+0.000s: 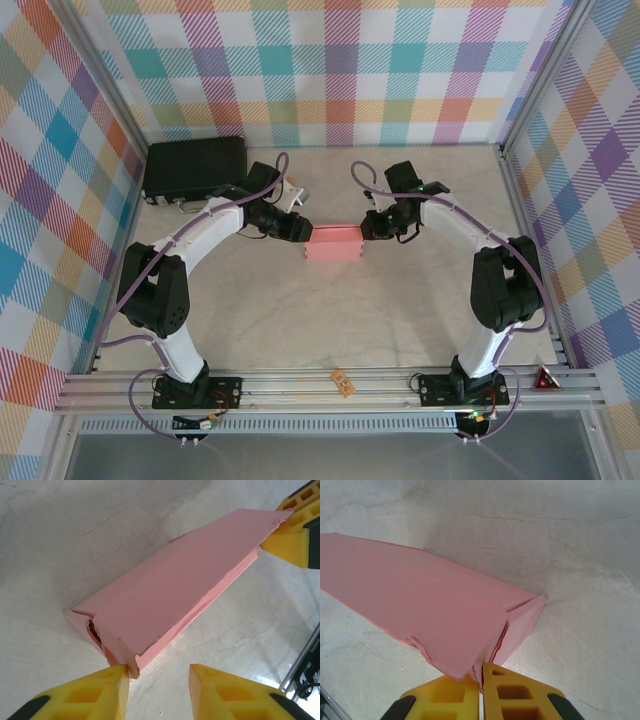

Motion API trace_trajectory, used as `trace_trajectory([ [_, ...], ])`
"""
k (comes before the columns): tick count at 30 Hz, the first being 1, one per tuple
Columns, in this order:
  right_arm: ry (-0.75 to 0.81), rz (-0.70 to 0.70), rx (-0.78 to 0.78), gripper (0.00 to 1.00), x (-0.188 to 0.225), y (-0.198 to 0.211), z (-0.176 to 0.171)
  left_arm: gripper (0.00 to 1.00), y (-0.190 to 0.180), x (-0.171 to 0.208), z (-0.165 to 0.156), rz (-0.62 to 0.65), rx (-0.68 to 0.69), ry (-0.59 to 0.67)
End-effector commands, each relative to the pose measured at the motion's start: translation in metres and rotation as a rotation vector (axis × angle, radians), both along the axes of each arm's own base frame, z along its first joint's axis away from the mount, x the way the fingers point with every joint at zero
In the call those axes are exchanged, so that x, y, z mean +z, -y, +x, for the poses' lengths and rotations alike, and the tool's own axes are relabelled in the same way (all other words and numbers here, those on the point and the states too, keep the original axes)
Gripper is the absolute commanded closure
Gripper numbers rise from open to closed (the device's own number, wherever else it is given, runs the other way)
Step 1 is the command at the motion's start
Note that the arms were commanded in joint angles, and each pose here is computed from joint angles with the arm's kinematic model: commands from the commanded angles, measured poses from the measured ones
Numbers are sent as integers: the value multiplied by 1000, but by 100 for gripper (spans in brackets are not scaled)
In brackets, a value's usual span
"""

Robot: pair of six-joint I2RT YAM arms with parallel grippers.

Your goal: Fold the paper box

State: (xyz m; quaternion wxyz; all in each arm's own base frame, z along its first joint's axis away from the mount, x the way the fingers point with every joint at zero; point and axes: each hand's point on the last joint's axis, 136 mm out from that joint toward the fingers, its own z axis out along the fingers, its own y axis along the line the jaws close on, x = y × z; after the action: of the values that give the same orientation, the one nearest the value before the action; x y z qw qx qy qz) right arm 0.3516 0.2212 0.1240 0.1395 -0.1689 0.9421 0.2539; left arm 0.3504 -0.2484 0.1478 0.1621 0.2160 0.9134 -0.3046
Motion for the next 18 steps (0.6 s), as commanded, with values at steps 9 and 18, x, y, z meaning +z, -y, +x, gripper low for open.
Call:
trace_trajectory([
  [9,-63,-23,25,90,-14,-2,-11,79,-3,-22,-7,44,2,-48],
  [18,-65,-24,32,89,-14,-2,-13,81,-8,-29,-9,74,12,-48],
])
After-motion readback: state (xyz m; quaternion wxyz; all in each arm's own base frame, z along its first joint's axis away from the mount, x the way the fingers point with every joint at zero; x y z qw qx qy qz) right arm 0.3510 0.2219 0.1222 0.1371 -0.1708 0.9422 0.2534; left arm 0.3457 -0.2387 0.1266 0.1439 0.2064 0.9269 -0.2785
